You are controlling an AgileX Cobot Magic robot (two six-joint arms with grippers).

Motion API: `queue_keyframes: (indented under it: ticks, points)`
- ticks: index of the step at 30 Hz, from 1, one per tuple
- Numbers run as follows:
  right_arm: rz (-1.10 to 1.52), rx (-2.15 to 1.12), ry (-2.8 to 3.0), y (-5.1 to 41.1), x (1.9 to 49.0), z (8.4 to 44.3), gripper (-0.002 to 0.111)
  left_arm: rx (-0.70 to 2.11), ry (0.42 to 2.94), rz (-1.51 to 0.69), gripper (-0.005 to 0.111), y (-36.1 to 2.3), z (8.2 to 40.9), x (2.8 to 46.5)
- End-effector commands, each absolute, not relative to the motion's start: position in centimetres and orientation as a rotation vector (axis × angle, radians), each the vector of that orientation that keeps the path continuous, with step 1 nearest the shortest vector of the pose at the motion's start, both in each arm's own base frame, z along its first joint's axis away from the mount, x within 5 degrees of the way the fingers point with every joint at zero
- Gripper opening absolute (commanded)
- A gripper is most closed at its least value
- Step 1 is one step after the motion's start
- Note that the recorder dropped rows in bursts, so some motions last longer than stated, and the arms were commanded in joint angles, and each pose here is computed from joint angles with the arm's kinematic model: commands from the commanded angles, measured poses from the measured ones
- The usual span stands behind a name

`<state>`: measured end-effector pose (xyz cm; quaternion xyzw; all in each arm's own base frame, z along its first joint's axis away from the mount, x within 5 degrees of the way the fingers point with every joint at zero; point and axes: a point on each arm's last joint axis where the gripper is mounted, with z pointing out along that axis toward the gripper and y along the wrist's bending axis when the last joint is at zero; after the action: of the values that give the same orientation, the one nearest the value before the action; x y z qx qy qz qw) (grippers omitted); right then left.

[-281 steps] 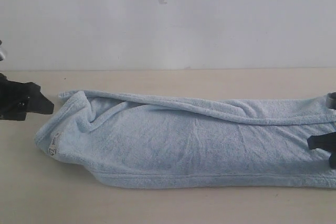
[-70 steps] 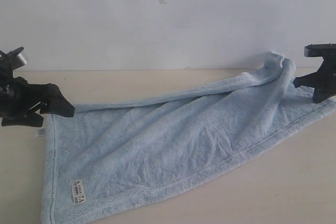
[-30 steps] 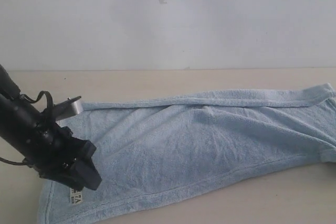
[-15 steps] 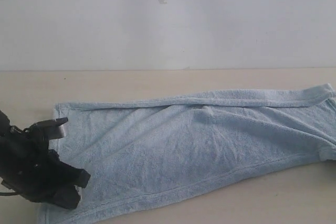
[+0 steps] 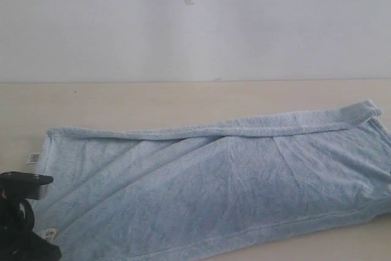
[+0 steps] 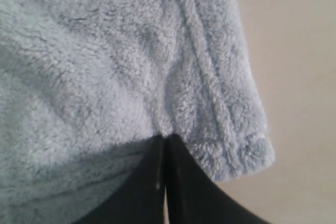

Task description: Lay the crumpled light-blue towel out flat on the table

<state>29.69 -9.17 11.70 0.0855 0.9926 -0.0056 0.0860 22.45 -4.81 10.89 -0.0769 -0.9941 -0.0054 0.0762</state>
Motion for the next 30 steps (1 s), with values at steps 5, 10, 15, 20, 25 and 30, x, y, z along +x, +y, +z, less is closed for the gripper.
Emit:
queue_keyframes:
  ticks: [5,10,15,20,25,30]
  points:
    - [-0.047,0.304,2.847,-7.7,25.3,15.9,0.000,-0.263,-2.844,-0.261,0.004,-3.1,10.0,21.1]
    - [0.013,0.324,2.638,-7.0,25.8,18.7,0.000,-0.256,-2.923,-0.248,0.004,-3.2,11.0,21.5]
    - [0.131,0.336,2.586,-6.9,28.1,18.8,0.031,-0.234,-3.016,-0.219,0.004,-3.4,12.9,21.7]
    - [0.220,0.367,2.569,-7.4,31.6,18.6,0.071,-0.226,-3.064,-0.205,0.004,-3.4,13.8,21.7]
    - [0.274,0.281,2.585,-7.7,34.4,17.9,0.039,-0.229,-3.085,-0.199,0.004,-3.5,13.9,21.9]
    - [0.239,0.241,2.591,-8.3,35.9,16.5,0.001,-0.230,-3.090,-0.197,0.004,-3.5,13.9,21.9]
